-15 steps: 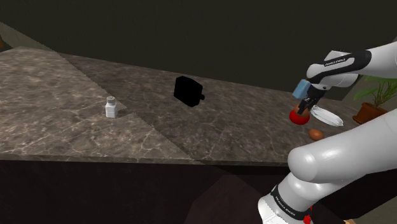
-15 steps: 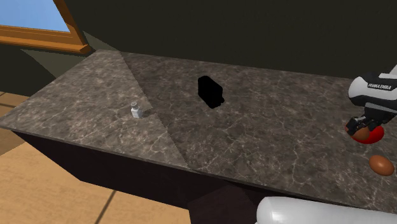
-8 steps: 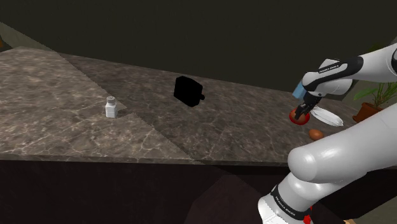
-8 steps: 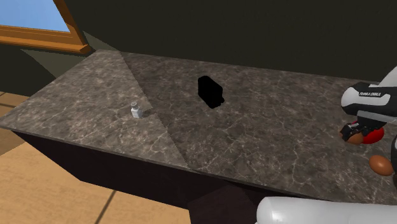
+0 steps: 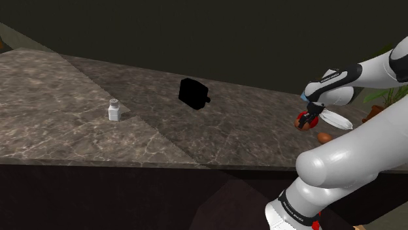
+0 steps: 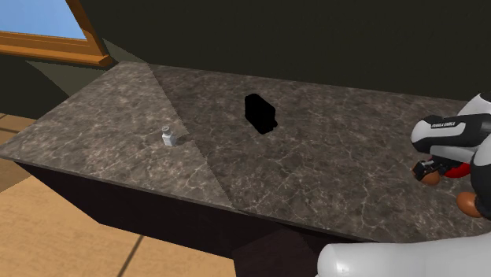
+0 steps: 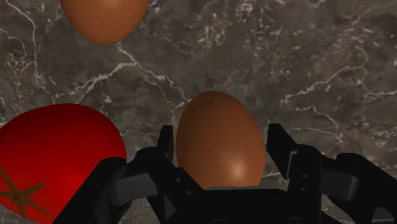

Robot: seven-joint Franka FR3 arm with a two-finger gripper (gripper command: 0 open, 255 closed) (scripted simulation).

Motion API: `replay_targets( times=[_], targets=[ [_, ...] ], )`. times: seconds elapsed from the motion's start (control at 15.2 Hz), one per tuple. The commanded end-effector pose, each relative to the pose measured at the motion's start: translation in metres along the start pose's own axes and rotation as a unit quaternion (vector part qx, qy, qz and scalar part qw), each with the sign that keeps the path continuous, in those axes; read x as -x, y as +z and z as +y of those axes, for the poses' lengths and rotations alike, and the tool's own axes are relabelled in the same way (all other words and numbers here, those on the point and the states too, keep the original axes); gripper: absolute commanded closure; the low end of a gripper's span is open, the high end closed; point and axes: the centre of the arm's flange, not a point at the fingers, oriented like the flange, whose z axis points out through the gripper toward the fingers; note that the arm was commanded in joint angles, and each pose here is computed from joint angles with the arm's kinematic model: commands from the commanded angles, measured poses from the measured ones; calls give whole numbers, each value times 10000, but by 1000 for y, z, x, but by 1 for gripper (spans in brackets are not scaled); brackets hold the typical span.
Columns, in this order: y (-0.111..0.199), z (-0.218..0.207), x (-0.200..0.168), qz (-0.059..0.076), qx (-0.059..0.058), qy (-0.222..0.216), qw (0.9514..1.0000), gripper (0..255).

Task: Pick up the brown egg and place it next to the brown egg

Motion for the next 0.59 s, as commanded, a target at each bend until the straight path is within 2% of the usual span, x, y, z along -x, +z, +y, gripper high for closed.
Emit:
replay_targets(
  times=[0.0, 0.2, 0.53],
  targets=[
    [10, -1, 0, 3, 4, 1, 10000, 255],
    [26, -4, 0, 3, 4, 1, 10000, 255],
    [26, -5, 0, 3, 4, 1, 10000, 255]
  ],
)
